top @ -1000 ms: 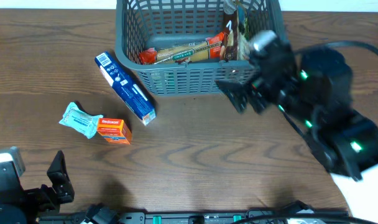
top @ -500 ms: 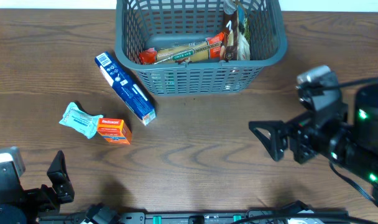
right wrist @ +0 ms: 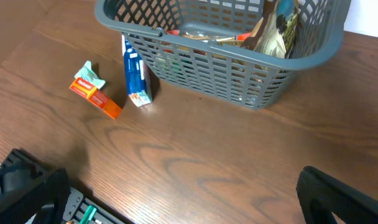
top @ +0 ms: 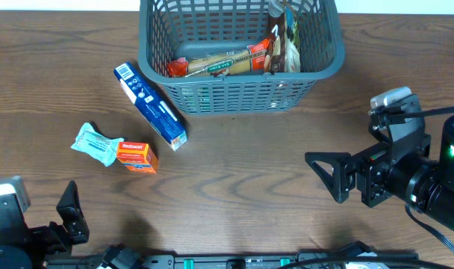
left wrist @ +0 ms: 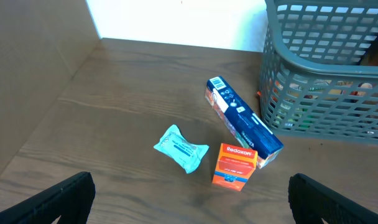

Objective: Pack container

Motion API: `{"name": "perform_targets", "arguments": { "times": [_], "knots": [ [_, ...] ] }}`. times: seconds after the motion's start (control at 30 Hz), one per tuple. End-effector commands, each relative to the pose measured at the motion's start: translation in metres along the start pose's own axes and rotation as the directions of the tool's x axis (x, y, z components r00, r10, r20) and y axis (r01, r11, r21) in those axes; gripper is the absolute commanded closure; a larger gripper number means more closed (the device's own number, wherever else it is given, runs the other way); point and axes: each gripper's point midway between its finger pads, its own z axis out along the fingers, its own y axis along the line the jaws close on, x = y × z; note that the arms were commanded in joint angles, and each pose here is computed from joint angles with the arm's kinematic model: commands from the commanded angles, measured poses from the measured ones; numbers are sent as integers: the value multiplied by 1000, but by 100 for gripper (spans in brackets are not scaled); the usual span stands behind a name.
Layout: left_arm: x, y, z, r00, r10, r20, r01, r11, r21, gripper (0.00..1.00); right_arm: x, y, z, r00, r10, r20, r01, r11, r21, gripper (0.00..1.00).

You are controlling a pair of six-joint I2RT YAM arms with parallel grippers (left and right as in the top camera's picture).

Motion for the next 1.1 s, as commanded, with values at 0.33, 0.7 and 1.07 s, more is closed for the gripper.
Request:
{"name": "perform_targets", "arguments": {
  "times": [0.33,0.7,1.07],
  "knots": [
    [-10,-4,0,997,-73,31,72,997,16,2,-2,-1,-3,1000,19,9,-19,1000,7,1],
    [-10,-41,59,912,-404,-73,379,897,-227,1,-2,-1,-3,1000,19,9,-20,1000,7,1],
    [16,-70,142,652,-739,-172,567,625,-536,2,-2,-1,-3,1000,19,9,-19,1000,7,1]
  ]
}}
